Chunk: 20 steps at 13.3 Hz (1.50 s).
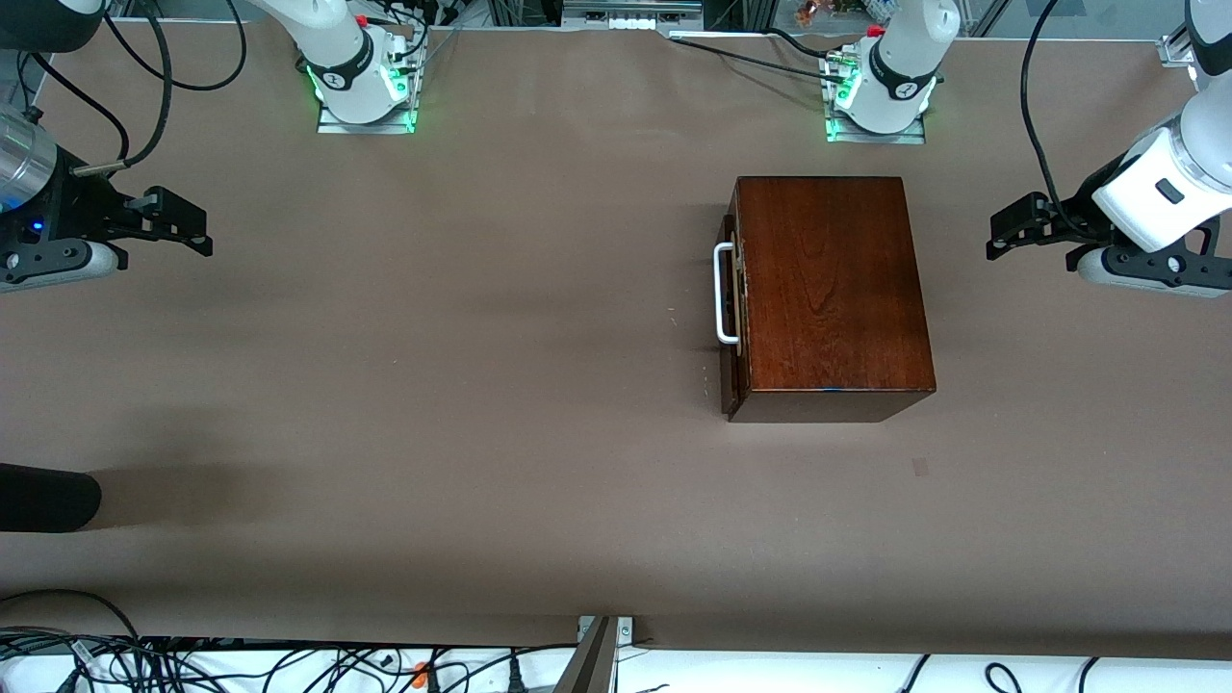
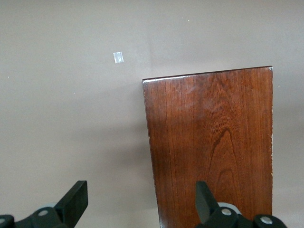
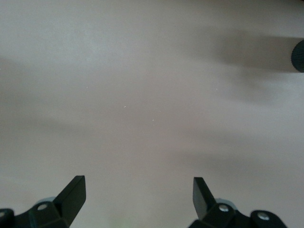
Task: Open drawer, take yellow block, close drawer
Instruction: 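Move the left gripper to the white drawer handle of the box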
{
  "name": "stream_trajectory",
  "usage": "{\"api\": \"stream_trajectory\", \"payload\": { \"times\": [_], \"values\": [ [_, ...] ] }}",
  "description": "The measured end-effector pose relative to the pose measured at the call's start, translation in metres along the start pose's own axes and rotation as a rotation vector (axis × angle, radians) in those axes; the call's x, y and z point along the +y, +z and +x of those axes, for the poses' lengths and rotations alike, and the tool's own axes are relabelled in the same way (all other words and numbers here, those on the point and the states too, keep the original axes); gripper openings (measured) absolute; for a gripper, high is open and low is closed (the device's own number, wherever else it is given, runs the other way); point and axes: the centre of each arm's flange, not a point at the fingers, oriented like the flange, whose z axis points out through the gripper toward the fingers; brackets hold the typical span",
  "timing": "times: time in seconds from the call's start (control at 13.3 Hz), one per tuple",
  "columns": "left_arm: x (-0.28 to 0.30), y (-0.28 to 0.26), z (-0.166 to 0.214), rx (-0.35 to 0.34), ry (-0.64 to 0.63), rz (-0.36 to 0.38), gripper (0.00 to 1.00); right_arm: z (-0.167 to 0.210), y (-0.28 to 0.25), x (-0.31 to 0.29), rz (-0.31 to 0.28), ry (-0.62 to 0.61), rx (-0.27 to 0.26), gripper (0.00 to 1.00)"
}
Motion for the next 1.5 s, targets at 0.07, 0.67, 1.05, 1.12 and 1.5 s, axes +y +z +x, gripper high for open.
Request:
{"api": "stream_trajectory", "payload": {
  "times": [0.07,0.67,1.05,1.12,1.5],
  "values": [
    [0.000,0.000,0.000,0.000,0.000,0.000,1.00,0.000,0.000,0.000,0.000,0.000,0.000,1.00],
    [-0.001,0.003,-0.003,-0.032,-0.002,-0.001,1.00,0.000,0.000,0.000,0.000,0.001,0.000,1.00],
    [0.009,0.014,-0.004,-0.088,0.016,-0.001,1.00,0.000,0.000,0.000,0.000,0.001,0.000,1.00],
    [0.015,0.017,-0.003,-0.094,0.027,0.000,1.00,0.000,0.000,0.000,0.000,0.001,0.000,1.00],
    [0.083,0.053,0.005,-0.158,0.145,0.011,1.00,0.000,0.000,0.000,0.000,0.001,0.000,1.00]
  ]
}}
